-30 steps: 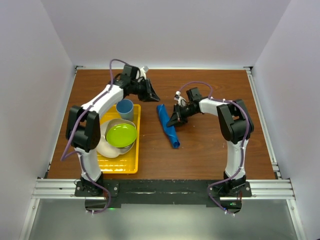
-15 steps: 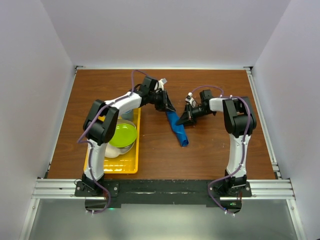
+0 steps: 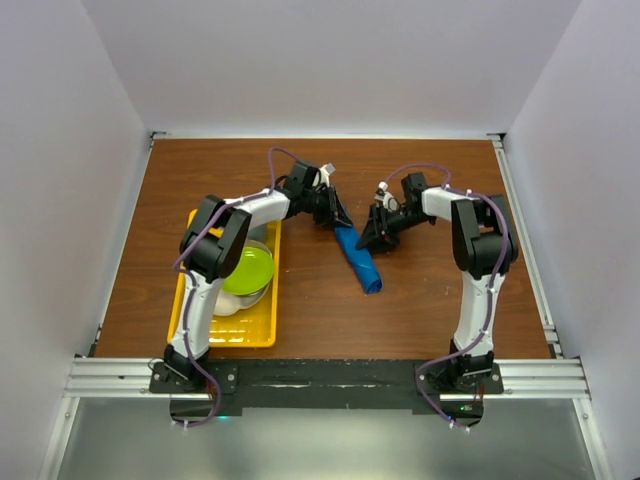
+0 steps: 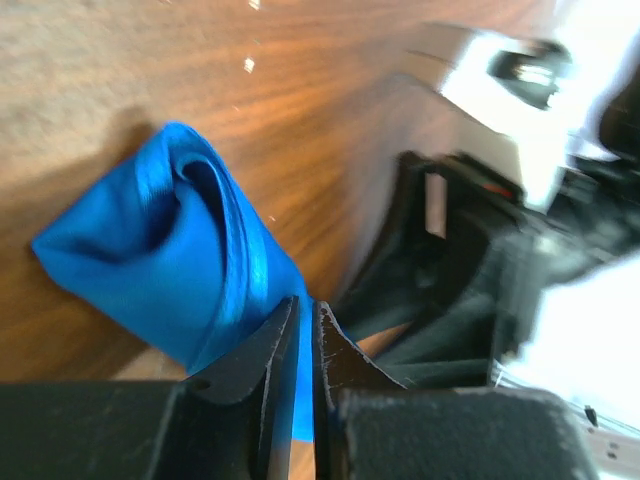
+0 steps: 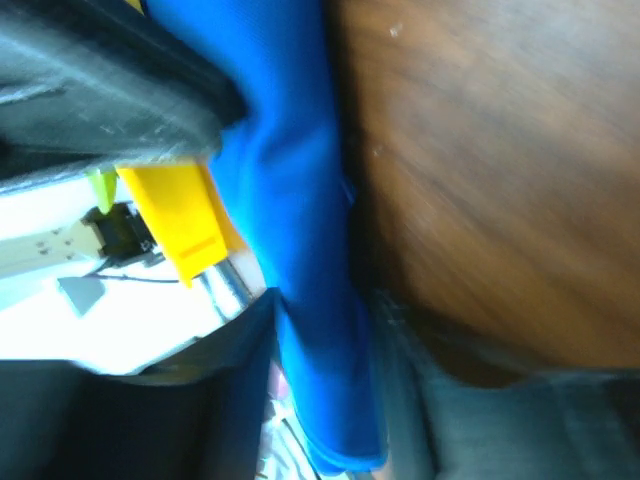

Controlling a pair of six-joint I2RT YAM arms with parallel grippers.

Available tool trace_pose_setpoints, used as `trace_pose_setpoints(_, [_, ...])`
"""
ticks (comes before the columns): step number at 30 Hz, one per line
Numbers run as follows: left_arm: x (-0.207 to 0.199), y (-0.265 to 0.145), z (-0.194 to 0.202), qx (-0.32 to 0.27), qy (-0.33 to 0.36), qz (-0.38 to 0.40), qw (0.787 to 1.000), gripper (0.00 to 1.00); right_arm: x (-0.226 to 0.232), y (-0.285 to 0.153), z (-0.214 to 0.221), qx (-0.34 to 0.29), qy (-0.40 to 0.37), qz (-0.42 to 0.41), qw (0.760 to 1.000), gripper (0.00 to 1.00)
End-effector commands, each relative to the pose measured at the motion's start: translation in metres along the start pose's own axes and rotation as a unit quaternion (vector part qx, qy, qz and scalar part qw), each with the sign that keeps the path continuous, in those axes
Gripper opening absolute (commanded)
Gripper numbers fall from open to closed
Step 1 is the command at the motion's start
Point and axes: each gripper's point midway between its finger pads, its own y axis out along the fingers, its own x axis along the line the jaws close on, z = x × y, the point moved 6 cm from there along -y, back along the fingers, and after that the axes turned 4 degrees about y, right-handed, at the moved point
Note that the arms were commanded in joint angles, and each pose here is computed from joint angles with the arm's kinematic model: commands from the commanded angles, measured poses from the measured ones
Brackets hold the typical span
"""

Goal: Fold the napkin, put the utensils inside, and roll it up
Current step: Roll the napkin with the utensil

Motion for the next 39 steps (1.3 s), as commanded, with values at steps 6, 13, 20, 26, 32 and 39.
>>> trace_pose_setpoints(6, [0.023,0.016,-0.004,-0.001,0.008,-0.025,1.0,0.15,0.033,-0.067,0.002,-0.108,-0.169,0.307,0.93,0.71])
trace_pose_setpoints(13, [0.013,0.013,-0.015,0.01,0.017,-0.031,0.999,0.15,0.064,-0.044,0.031,-0.131,-0.264,0.424,0.856,0.98])
trace_pose_setpoints(20, [-0.036,-0.02,-0.039,-0.016,0.035,0.019,0.999,0.16,0.078,-0.023,0.055,-0.164,-0.218,0.342,0.899,0.98])
trace_pose_setpoints(26, [-0.034,-0.035,-0.035,-0.017,0.026,0.02,0.999,0.16,0.057,-0.011,0.066,-0.138,-0.19,0.344,0.909,0.84])
trace_pose_setpoints(32, [-0.004,-0.028,-0.029,-0.008,0.018,-0.004,1.0,0.16,0.044,-0.012,0.059,-0.14,-0.167,0.354,0.91,0.71])
trace_pose_setpoints(39, [0.032,-0.008,-0.029,0.005,0.014,-0.04,0.999,0.15,0.025,-0.023,0.051,-0.142,-0.136,0.371,0.908,0.64])
